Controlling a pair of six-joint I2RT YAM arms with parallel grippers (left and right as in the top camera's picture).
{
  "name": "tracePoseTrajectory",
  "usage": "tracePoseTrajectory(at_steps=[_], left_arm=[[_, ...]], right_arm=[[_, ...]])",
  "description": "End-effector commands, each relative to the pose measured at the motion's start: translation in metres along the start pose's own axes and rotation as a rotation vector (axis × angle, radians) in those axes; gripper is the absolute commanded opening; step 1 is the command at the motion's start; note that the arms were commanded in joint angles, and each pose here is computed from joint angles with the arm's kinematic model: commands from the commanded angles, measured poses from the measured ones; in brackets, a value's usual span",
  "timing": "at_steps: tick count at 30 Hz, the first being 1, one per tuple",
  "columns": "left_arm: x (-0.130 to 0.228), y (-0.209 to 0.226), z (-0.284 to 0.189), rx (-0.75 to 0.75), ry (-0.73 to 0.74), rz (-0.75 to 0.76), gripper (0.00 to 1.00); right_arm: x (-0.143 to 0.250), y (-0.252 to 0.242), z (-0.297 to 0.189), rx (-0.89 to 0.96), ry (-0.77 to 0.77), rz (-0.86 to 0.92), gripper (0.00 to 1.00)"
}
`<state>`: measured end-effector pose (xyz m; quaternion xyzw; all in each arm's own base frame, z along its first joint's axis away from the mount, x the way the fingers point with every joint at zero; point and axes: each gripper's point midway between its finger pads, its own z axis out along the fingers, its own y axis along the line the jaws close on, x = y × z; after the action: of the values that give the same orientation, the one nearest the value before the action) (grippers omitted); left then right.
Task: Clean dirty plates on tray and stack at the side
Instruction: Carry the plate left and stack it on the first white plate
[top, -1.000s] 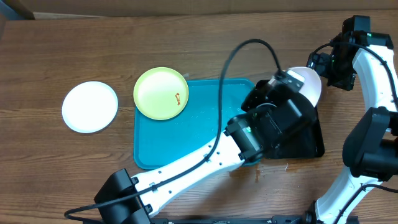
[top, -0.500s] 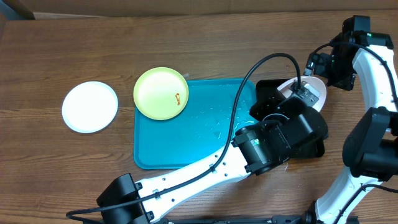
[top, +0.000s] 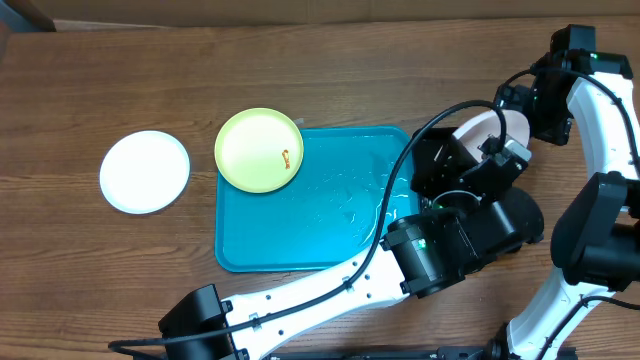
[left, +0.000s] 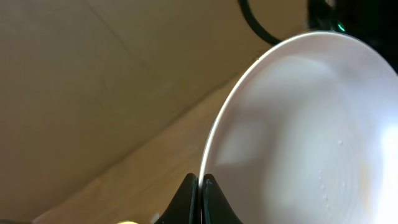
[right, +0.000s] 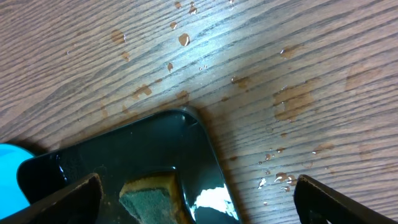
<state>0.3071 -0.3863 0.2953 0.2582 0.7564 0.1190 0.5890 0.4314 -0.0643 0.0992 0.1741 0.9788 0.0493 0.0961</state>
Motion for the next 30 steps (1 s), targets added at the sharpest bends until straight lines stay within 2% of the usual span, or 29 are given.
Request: tracePoseTrajectory(at_steps=[1, 7, 13, 17, 23, 30], left_arm=[[-0.008, 0.013, -0.001, -0.077, -0.012, 0.010, 0.04], [-0.007, 0.002, -0.006, -0.035, -0.014, 0.041, 0.04], [0.000, 0.010, 0.008, -0.026, 0.014, -0.021, 0.04], [0.017, -0.007, 0.024, 0.143, 0.084, -0.085, 0.04], [0.056, -0.002, 0.057, 0.326, 0.268, -0.290, 0.04], [0.108, 0.064, 0.108, 0.365, 0.477, -0.571, 0.04]], right_arm=[[-0.008, 0.005, -0.017, -0.009, -0.051, -0.006, 1.00], [-0.008, 0.005, -0.017, -0.009, -0.051, -0.006, 1.00], [-0.008, 0.005, -0.017, -0.009, -0.051, -0.006, 1.00], [-0.008, 0.005, -0.017, -0.009, -0.050, -0.006, 1.00], [-0.008, 0.005, -0.017, -0.009, -0.051, -0.006, 1.00], [-0.008, 0.005, -0.017, -0.009, -0.051, -0.006, 1.00]])
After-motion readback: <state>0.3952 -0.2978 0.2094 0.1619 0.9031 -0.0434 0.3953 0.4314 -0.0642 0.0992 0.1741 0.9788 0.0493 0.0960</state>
